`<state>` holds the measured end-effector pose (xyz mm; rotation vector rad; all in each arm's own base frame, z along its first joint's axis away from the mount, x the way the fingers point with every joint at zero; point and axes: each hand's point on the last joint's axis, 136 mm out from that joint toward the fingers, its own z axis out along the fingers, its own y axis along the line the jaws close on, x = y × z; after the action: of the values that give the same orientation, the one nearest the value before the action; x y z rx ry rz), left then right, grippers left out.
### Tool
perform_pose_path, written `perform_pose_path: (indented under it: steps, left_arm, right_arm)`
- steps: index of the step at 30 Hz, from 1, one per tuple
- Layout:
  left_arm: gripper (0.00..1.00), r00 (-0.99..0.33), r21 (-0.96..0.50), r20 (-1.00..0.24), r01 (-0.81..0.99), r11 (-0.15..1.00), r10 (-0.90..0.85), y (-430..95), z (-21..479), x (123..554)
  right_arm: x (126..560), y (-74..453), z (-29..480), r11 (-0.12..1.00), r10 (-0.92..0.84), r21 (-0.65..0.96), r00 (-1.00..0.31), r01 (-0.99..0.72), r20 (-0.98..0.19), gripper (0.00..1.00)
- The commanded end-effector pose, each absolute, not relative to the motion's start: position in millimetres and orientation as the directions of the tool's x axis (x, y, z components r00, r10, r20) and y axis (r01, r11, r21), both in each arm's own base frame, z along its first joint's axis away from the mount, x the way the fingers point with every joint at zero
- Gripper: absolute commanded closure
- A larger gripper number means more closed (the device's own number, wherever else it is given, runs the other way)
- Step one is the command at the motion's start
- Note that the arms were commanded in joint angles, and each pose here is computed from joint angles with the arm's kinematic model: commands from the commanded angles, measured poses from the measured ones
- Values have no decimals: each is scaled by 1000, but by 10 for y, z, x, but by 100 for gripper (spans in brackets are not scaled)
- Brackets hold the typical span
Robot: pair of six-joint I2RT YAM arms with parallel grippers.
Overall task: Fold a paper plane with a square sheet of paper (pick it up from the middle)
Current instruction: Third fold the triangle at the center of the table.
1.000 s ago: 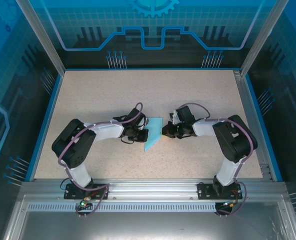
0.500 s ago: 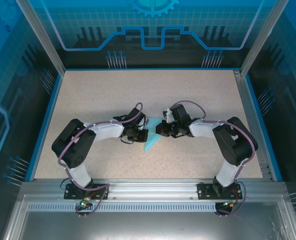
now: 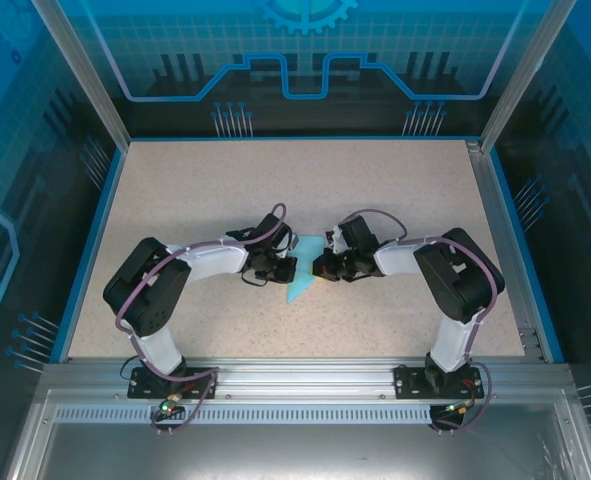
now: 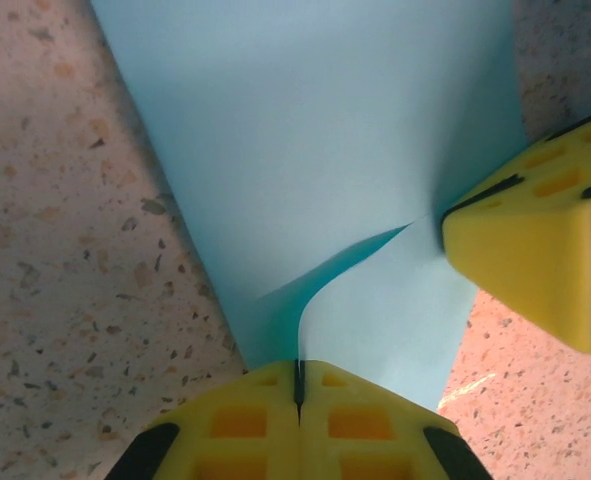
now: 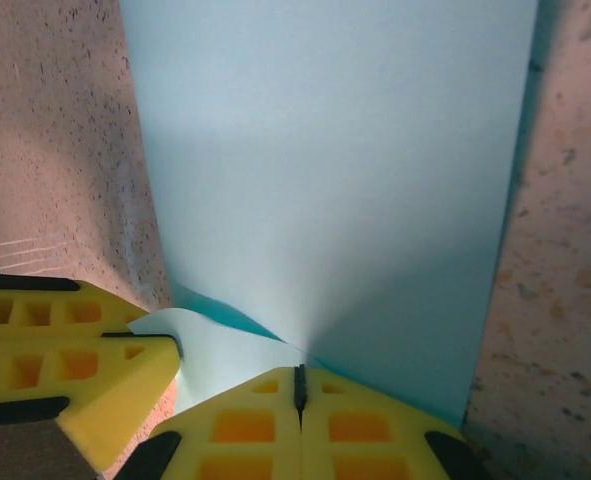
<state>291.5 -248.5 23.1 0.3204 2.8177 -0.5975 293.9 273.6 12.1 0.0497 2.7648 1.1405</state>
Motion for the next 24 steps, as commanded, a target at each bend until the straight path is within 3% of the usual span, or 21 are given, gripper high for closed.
perform_pose_path:
  steps: [1, 16, 21, 24]
  left_arm:
    - [100, -937, -365, -297, 288, 886, 182, -2490, 337, 2965]
    - [96, -959, -338, -234, 232, 912, 158, -2353, 187, 2821]
    - [84, -961, -326, -241, 208, 922, 132, -2325, 272, 2849]
    - [71, -955, -333, -279, 197, 922, 104, -2312, 441, 2885]
  right_arm:
    - [2819, 2591, -140, 759, 82, 650, -994, 13, -76, 100]
    - [2877, 2621, -53, 753, 84, 658, -992, 4, -90, 100]
    - [2911, 2647, -29, 746, 87, 666, -992, 3, -93, 100]
    - [2911, 2648, -36, 746, 91, 666, -992, 8, -89, 100]
